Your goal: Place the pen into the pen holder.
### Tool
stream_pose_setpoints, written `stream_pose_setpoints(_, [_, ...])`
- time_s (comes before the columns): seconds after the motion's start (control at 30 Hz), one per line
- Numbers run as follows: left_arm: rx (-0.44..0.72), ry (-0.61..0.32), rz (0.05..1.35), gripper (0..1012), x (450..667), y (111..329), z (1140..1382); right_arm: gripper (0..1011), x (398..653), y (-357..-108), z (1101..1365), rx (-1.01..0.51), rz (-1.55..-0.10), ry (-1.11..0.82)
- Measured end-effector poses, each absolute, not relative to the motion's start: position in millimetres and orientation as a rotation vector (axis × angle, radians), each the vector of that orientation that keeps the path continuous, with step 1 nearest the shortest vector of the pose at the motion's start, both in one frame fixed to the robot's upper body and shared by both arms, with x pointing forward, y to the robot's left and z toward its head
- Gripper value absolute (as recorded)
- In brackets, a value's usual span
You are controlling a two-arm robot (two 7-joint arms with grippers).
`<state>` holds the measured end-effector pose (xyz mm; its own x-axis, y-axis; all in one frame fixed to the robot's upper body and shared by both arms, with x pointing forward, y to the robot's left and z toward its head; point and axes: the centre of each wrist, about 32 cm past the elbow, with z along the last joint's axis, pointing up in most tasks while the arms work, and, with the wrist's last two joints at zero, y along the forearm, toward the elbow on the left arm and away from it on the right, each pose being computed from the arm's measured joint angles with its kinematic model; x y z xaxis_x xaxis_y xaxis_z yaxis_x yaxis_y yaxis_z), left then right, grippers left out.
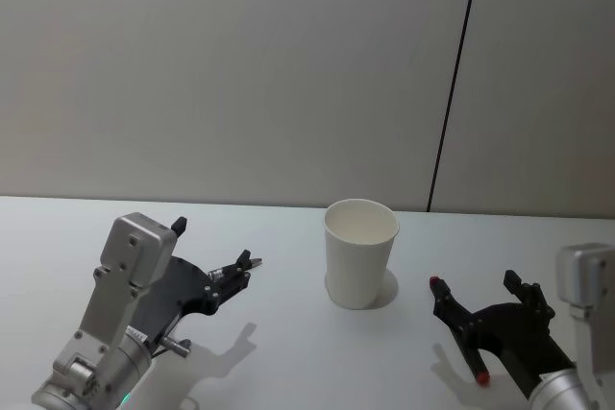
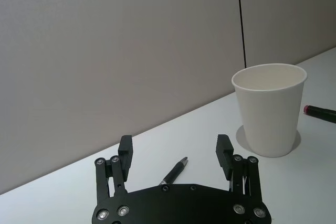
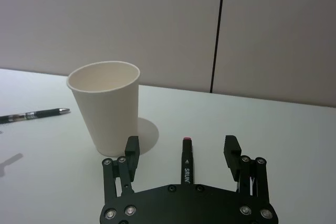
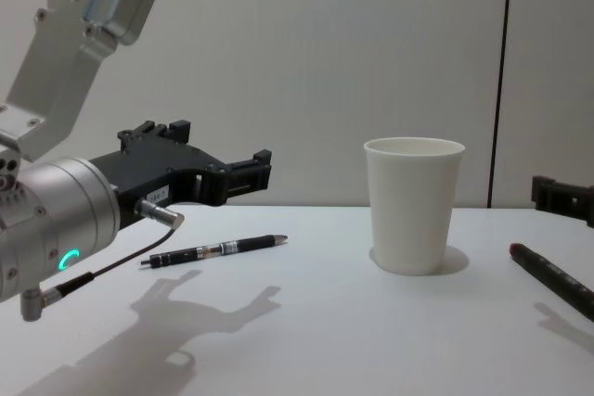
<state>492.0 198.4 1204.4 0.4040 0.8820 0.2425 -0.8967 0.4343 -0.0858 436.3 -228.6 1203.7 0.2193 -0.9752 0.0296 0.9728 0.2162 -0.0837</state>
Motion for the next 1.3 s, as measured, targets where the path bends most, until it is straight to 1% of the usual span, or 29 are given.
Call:
stream_pose_setpoints(0.33, [0.061, -0.268, 1.124, 1000, 492.0, 198.4, 1204.4, 1001, 450.9, -214.6, 1211.0, -0.187, -1.4, 0.052])
stream_pose_setpoints(0.73, [0.061, -0.268, 1.124, 1000, 492.0, 198.4, 1204.4, 1001, 467.6, -199.1, 1211.0, -0.284, -1.447, 0.094])
stream_pose_setpoints(1.3, [0.061, -0.268, 1.124, 1000, 492.0, 198.4, 1204.4, 1001, 483.5, -187.9, 1202.8, -0.339, -1.489, 0.176])
